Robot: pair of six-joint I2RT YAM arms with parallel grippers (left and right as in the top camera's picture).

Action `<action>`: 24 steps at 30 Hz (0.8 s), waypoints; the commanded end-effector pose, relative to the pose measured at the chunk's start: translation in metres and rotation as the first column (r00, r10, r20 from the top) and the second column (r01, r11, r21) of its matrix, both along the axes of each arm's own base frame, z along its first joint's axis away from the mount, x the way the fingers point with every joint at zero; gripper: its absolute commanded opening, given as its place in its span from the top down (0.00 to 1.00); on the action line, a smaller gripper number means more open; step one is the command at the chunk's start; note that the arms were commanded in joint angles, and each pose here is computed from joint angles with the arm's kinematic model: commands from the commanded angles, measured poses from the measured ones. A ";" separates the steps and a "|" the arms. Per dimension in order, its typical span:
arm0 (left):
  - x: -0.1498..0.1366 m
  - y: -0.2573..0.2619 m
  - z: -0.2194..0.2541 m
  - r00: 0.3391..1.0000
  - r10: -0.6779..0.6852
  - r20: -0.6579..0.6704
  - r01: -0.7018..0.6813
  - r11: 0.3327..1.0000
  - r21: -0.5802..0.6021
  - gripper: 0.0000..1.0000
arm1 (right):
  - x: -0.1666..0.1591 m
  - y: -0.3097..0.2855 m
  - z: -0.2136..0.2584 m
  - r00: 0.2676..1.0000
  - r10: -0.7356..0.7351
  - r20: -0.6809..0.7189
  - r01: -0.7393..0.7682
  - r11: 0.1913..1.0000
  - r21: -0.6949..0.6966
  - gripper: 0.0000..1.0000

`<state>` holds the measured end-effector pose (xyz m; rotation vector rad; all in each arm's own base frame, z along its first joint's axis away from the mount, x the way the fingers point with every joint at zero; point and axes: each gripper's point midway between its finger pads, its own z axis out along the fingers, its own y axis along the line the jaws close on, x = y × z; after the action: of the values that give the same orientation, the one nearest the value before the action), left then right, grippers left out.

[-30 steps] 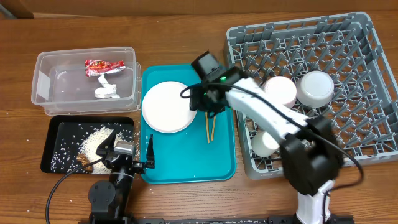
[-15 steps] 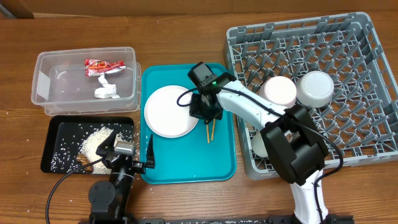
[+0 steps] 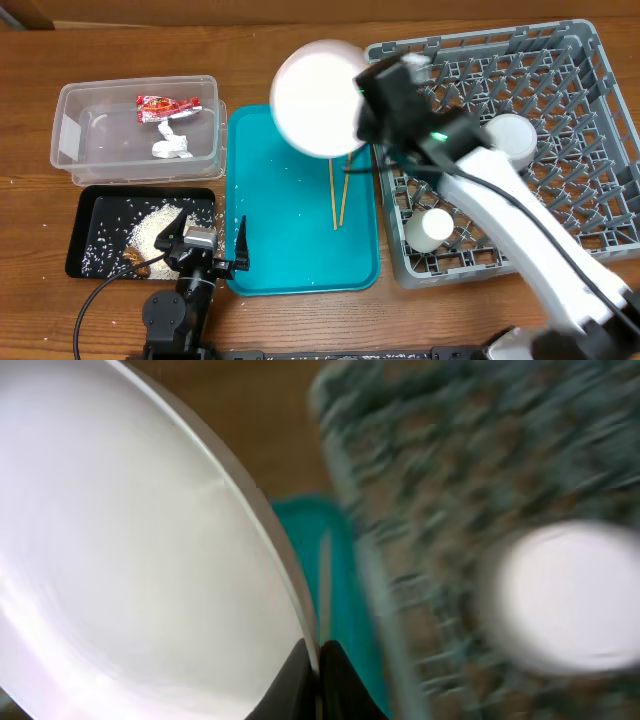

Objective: Sort waste into correct bins and load items into the dishwasher
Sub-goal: 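Lift the white plate and stand it upright in the dish rack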

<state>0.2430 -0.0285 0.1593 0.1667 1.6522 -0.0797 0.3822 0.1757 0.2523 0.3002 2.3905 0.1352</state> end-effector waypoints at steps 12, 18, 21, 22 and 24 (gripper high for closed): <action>0.000 0.001 -0.001 1.000 0.002 0.007 -0.002 1.000 0.008 0.00 | 0.039 -0.163 0.017 0.870 -0.402 0.285 0.491 0.658 -0.571 0.96; 0.000 0.001 -0.001 1.000 0.002 0.007 -0.002 1.000 0.008 0.00 | 0.055 -0.151 -0.013 0.900 -0.367 0.235 0.429 0.648 -0.629 0.96; 0.000 0.001 -0.001 1.000 0.002 0.008 -0.002 1.000 0.008 0.00 | 0.056 -0.148 -0.019 0.906 -0.361 0.223 0.415 0.647 -0.640 0.96; 0.000 0.001 -0.001 1.000 0.002 0.008 -0.002 1.000 0.008 0.00 | 0.056 -0.148 -0.020 0.907 -0.360 0.218 0.411 0.649 -0.640 0.96; 0.000 0.001 -0.001 1.000 0.002 0.008 -0.002 1.000 0.008 0.00 | 0.057 -0.145 -0.025 0.915 -0.352 0.198 0.394 0.670 -0.629 0.96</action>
<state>0.2430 -0.0284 0.1593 0.1665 1.6522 -0.0794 0.4398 0.0294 0.2244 0.4333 2.1005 -0.8760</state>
